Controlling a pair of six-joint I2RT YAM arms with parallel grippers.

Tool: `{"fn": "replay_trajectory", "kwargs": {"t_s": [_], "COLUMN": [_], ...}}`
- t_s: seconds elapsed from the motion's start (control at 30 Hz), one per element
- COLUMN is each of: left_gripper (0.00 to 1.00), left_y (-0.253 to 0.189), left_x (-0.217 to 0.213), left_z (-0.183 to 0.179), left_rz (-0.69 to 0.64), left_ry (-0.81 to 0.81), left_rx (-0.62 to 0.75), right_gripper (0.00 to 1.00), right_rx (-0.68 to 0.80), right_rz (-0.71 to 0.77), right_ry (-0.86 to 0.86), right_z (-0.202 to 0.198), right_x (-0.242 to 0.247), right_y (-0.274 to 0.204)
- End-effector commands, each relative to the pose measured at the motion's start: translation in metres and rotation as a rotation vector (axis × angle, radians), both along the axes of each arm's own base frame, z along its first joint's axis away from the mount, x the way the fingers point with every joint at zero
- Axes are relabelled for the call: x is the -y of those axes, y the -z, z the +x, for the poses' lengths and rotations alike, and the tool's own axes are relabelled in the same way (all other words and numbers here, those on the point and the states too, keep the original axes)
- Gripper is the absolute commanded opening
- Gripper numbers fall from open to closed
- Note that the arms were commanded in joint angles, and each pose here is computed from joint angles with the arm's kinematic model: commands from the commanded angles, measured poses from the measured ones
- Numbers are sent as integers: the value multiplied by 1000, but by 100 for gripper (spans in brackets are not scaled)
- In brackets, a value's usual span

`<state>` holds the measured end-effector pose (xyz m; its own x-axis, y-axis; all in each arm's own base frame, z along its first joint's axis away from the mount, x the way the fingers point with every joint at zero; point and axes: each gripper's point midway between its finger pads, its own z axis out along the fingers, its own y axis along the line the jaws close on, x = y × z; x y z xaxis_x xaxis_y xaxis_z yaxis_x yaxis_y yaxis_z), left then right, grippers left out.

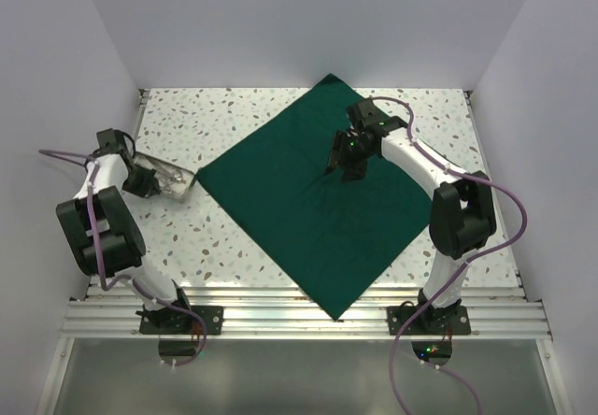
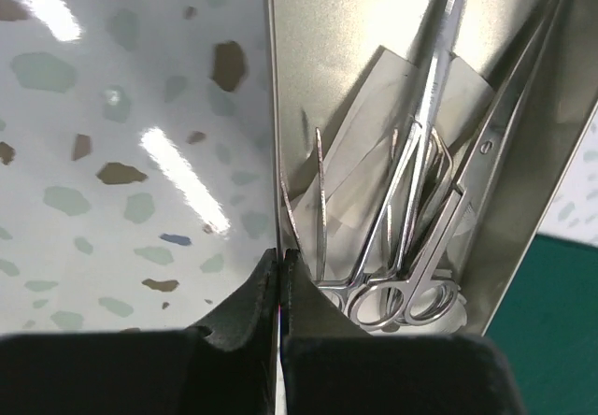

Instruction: Prepare the surgical pack

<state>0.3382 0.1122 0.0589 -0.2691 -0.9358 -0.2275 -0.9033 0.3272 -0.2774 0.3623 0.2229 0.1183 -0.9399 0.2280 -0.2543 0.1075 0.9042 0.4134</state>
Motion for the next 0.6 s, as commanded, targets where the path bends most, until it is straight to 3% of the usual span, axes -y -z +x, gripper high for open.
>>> {"fn": "replay_trajectory", "kwargs": {"t_s": [0.0, 0.27, 0.57], "left_gripper": [0, 0, 0], "left_y": [-50, -65, -63], "left_x": [29, 196, 325], "left_z": [19, 35, 56], "left_rz": [75, -2, 6], "left_ry": [200, 741, 1178], "left_rx": [85, 159, 138], "right_gripper": [58, 57, 57], "right_rx": [79, 63, 18], "right_rz": [39, -21, -78], "right_ry": [-33, -44, 31], "right_z": [6, -3, -21], "right_x": [0, 34, 82], "right_y": [-36, -36, -20]}}
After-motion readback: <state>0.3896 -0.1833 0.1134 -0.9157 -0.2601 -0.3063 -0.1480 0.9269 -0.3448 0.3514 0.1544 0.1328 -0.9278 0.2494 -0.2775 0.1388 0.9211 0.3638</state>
